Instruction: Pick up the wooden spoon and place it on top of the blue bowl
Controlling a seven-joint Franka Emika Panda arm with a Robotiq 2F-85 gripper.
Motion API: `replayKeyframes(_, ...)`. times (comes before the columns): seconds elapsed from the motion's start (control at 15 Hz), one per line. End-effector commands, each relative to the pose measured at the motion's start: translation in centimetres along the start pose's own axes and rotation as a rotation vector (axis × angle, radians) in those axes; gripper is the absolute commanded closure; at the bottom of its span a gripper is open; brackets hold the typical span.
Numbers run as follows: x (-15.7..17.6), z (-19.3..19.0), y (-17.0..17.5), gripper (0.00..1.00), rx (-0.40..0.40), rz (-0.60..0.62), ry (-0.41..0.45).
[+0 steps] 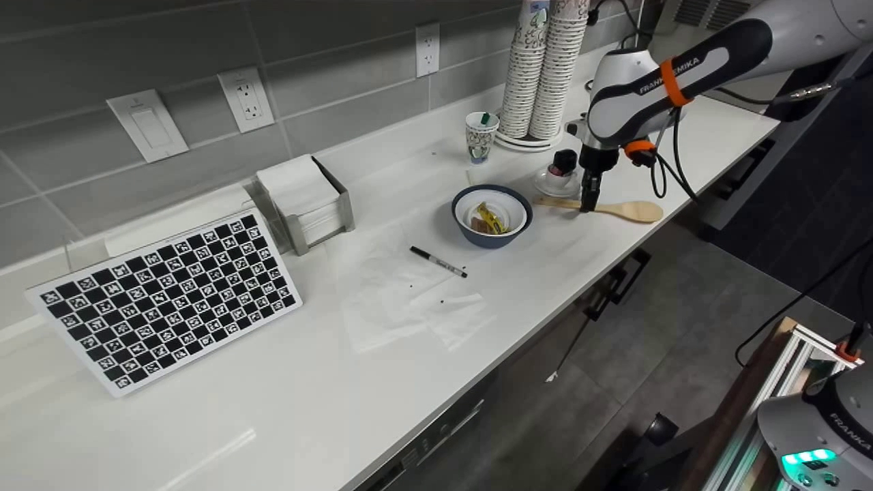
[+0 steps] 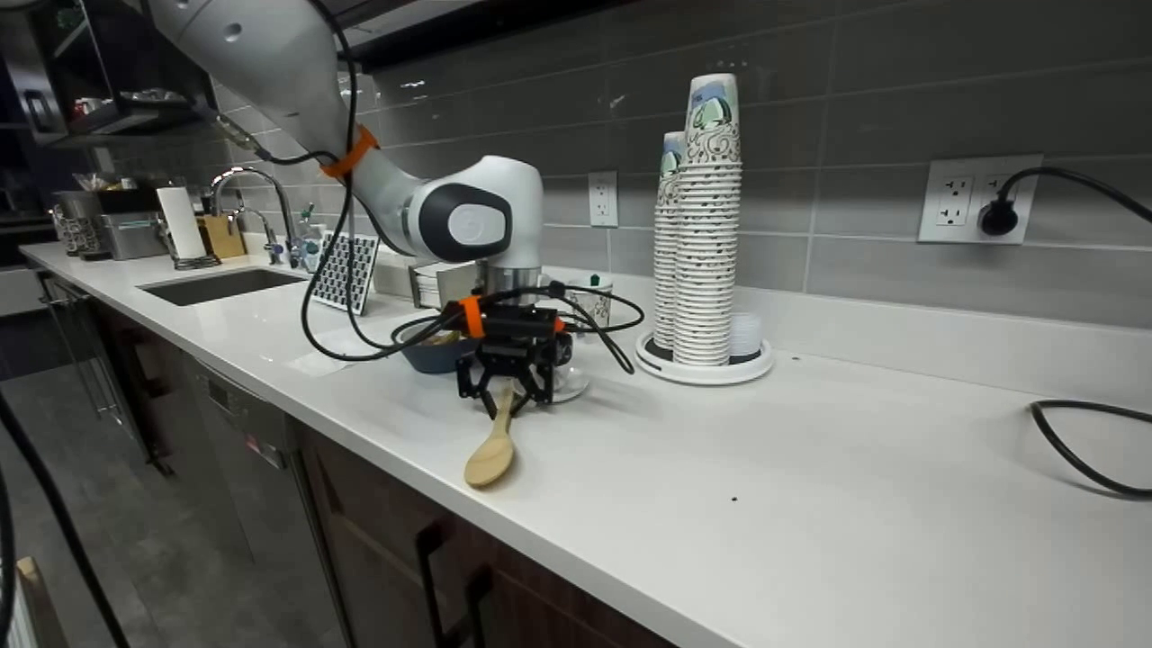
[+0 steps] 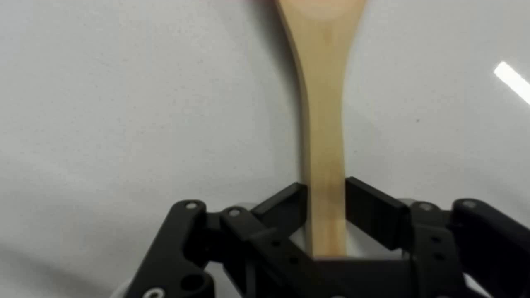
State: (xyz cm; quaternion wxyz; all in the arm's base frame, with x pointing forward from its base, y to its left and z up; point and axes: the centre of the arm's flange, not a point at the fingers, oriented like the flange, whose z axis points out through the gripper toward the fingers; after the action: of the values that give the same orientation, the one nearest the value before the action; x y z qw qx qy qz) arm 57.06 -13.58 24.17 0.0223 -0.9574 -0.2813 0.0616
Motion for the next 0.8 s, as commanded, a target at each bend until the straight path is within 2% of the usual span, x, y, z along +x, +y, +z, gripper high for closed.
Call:
replayKeyframes(0.0,-0.2,0.2,0.8,0.94,0.010,-0.010,-0.026)
replayKeyframes(0.13,-0.5,-0.2,0.3,1.00,0.017,-0.026,-0.031)
replayKeyframes(0.53,-1.0,-1.9,-2.0,1.00,0.033,-0.128,-0.023)
replayKeyframes(0.73,-0.9,-4.6,-3.9,1.00,-0.005,-0.181,0.003)
